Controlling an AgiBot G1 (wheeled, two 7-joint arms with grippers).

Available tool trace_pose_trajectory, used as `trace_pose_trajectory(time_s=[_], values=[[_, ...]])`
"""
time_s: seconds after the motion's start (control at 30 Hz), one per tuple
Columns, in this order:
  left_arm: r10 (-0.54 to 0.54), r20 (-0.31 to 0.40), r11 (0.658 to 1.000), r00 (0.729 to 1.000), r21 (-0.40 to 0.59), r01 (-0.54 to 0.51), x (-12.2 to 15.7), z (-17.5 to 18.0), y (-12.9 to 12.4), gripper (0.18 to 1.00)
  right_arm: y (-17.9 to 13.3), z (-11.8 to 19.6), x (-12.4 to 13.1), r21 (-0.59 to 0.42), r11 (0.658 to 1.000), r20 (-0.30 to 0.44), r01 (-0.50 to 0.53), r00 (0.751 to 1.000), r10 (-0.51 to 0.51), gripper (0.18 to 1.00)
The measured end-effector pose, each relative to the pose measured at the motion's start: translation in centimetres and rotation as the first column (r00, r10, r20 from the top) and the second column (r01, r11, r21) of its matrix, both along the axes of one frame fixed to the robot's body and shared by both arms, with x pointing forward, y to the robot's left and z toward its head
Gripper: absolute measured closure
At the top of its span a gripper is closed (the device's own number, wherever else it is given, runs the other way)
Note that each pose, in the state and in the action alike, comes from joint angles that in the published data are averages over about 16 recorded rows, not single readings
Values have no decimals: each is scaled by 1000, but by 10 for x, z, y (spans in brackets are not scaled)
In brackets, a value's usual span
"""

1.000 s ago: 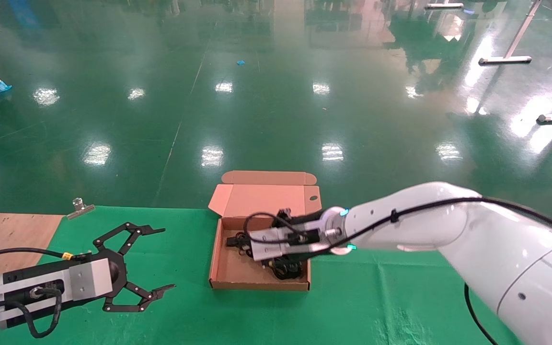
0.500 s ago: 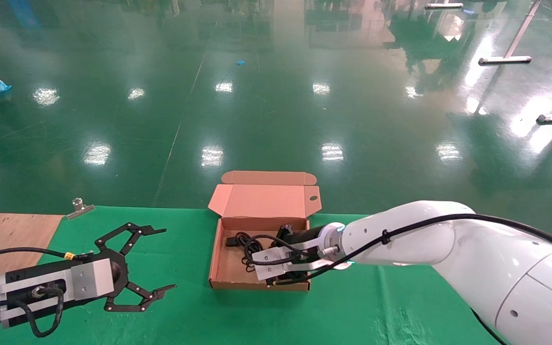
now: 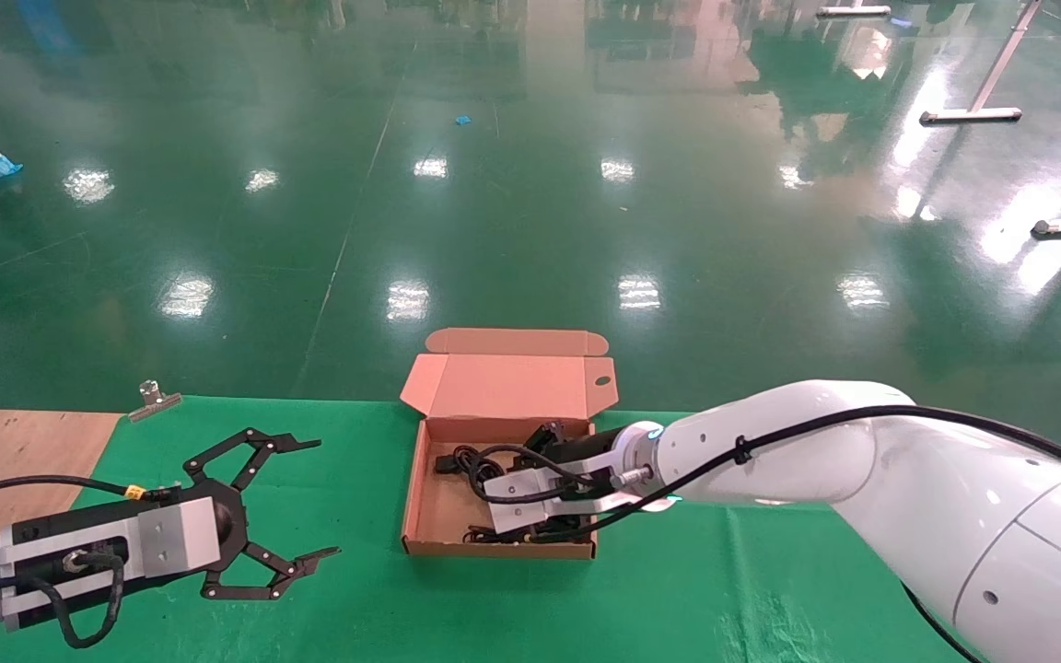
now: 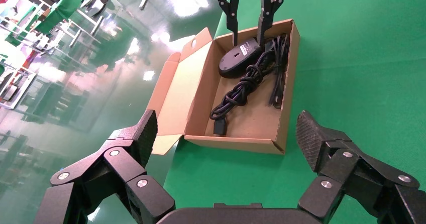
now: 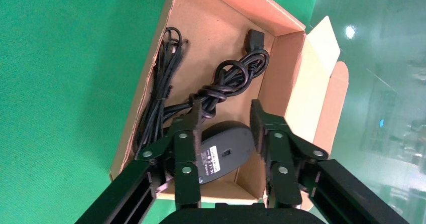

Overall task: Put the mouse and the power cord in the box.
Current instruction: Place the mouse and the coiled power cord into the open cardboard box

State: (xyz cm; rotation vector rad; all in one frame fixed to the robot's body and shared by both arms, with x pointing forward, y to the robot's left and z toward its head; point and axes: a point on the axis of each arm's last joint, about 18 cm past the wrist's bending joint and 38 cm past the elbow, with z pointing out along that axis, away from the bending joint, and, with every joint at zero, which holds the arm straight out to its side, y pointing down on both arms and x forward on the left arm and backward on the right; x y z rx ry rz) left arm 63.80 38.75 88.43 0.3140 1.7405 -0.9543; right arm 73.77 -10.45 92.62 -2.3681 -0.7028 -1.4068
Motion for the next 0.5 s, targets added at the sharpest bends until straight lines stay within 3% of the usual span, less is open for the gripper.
trace_pose_trajectory(time_s=[0.23, 0.5], values=[[-4, -2, 1000, 1000, -8, 4, -1, 2, -1, 184, -3, -3, -3, 31, 1000, -27, 1, 1000, 0, 702], [-28, -16, 998, 999, -59, 27, -8, 15, -5, 184, -13, -13, -16, 164, 986, -136, 3, 991, 20, 523]])
